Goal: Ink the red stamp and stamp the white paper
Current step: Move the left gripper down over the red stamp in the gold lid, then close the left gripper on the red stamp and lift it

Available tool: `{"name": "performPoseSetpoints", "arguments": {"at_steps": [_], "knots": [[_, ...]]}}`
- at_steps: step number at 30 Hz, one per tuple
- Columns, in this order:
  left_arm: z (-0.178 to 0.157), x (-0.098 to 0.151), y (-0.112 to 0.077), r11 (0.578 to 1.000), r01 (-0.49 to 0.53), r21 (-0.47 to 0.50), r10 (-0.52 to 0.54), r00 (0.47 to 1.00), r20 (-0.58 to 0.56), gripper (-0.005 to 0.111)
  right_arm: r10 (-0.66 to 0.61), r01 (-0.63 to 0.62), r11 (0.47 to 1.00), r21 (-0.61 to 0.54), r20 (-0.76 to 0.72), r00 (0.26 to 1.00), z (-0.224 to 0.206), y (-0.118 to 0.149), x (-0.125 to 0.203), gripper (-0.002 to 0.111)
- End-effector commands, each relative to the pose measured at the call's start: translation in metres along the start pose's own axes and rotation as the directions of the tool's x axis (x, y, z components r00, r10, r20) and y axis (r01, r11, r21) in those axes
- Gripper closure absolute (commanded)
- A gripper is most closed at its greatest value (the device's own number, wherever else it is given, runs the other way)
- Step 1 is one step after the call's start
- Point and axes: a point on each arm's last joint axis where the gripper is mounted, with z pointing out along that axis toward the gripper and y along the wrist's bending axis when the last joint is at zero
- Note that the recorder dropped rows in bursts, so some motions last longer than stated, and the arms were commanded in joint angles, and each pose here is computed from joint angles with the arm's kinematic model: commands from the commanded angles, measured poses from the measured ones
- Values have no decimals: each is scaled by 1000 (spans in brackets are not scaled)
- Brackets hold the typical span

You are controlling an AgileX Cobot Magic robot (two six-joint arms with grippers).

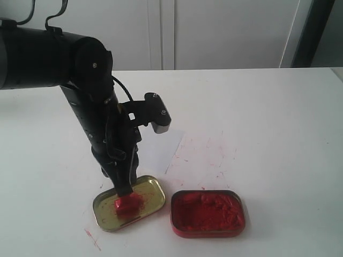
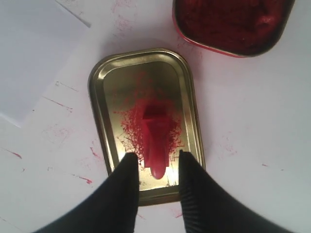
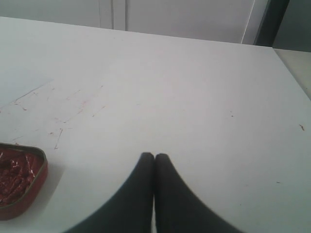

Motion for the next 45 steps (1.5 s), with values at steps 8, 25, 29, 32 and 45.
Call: {"name": "performPoseSetpoints", "arguments": {"at_steps": [8, 25, 29, 32, 45], "knots": [[-2, -2, -3, 998, 66, 25, -66, 998, 4, 72, 1, -1, 1000, 4, 16, 1000, 0, 0, 0, 108], [33, -1, 2, 994, 81, 68, -75, 993, -91, 57, 1, -1, 1000, 4, 16, 1000, 0, 0, 0, 108], [43, 1, 3, 993, 82, 81, -72, 990, -125, 57, 1, -1, 1000, 4, 16, 1000, 0, 0, 0, 108], [52, 3, 4, 993, 79, 88, -64, 985, -160, 57, 1, -1, 1000, 4, 16, 1000, 0, 0, 0, 108], [62, 2, 7, 994, 78, 82, -64, 985, -161, 63, 1, -1, 1000, 4, 16, 1000, 0, 0, 0, 108]]}}
